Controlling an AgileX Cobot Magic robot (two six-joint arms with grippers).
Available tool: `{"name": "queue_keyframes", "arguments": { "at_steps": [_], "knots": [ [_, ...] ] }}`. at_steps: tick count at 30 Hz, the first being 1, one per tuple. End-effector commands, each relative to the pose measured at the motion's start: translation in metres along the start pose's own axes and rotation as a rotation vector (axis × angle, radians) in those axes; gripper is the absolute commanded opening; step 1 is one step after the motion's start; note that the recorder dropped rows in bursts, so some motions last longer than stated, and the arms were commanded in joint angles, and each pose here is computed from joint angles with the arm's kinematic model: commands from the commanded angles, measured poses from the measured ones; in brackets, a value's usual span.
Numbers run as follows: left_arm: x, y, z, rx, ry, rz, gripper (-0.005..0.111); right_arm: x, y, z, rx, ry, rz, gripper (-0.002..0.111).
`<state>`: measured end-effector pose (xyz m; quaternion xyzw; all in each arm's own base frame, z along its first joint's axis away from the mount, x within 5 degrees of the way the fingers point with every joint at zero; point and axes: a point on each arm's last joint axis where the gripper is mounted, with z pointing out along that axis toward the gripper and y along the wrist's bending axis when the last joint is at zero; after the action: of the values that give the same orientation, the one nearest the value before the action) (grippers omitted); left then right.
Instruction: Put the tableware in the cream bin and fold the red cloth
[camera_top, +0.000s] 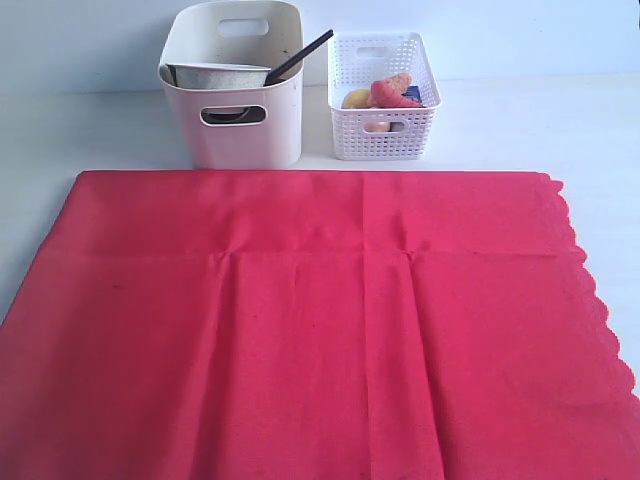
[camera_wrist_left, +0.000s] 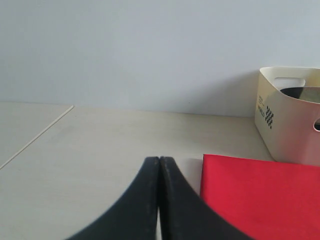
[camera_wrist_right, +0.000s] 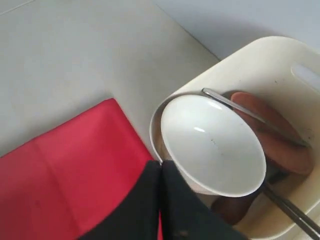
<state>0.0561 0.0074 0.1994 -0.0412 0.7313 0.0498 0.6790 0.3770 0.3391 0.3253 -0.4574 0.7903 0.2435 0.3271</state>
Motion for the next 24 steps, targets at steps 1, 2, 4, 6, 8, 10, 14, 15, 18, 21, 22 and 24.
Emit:
{"name": "queue_keyframes", "arguments": {
  "at_steps": [1,2,4,6,8,10,14,15,18,21,22,24],
  "knots": [
    [0.0,0.0,0.0,-0.001,-0.005,-0.013,0.001,0.003,-0.011,-0.013,-0.004,0.028,0.027,0.0],
    [0.0,0.0,0.0,-0.001,-0.005,-0.013,0.001,0.005,-0.014,-0.014,-0.011,0.036,0.038,0.0],
    [0.0,0.0,0.0,-0.001,-0.005,-0.013,0.001,0.007,-0.019,-0.017,-0.028,0.037,0.061,0.0],
    [0.0,0.0,0.0,-0.001,-0.005,-0.013,0.001,0.007,-0.021,-0.019,-0.034,0.035,0.066,0.0],
    [0.0,0.0,0.0,-0.001,-0.005,-0.013,0.001,0.008,-0.022,-0.019,-0.037,0.037,0.056,0.0],
    [0.0,0.0,0.0,-0.001,-0.005,-0.013,0.001,0.01,-0.022,-0.018,-0.042,0.045,0.052,0.0],
    [0.0,0.0,0.0,-0.001,-0.005,-0.013,0.001,0.017,-0.025,-0.014,-0.031,0.055,0.064,0.0],
    [0.0,0.0,0.0,-0.001,-0.005,-0.013,0.001,0.02,-0.027,-0.014,-0.026,0.062,0.065,0.0],
    [0.0,0.0,0.0,-0.001,-0.005,-0.013,0.001,0.028,-0.026,-0.013,-0.01,0.067,0.063,0.0],
    [0.0,0.0,0.0,-0.001,-0.005,-0.013,0.001,0.033,-0.024,-0.02,0.023,0.037,0.058,0.0],
    [0.0,0.0,0.0,-0.001,-0.005,-0.013,0.001,0.035,-0.023,-0.023,0.035,0.028,0.06,0.0],
    [0.0,0.0,0.0,-0.001,-0.005,-0.013,0.001,0.04,-0.02,-0.029,0.061,0.01,0.06,0.0]
  ]
}}
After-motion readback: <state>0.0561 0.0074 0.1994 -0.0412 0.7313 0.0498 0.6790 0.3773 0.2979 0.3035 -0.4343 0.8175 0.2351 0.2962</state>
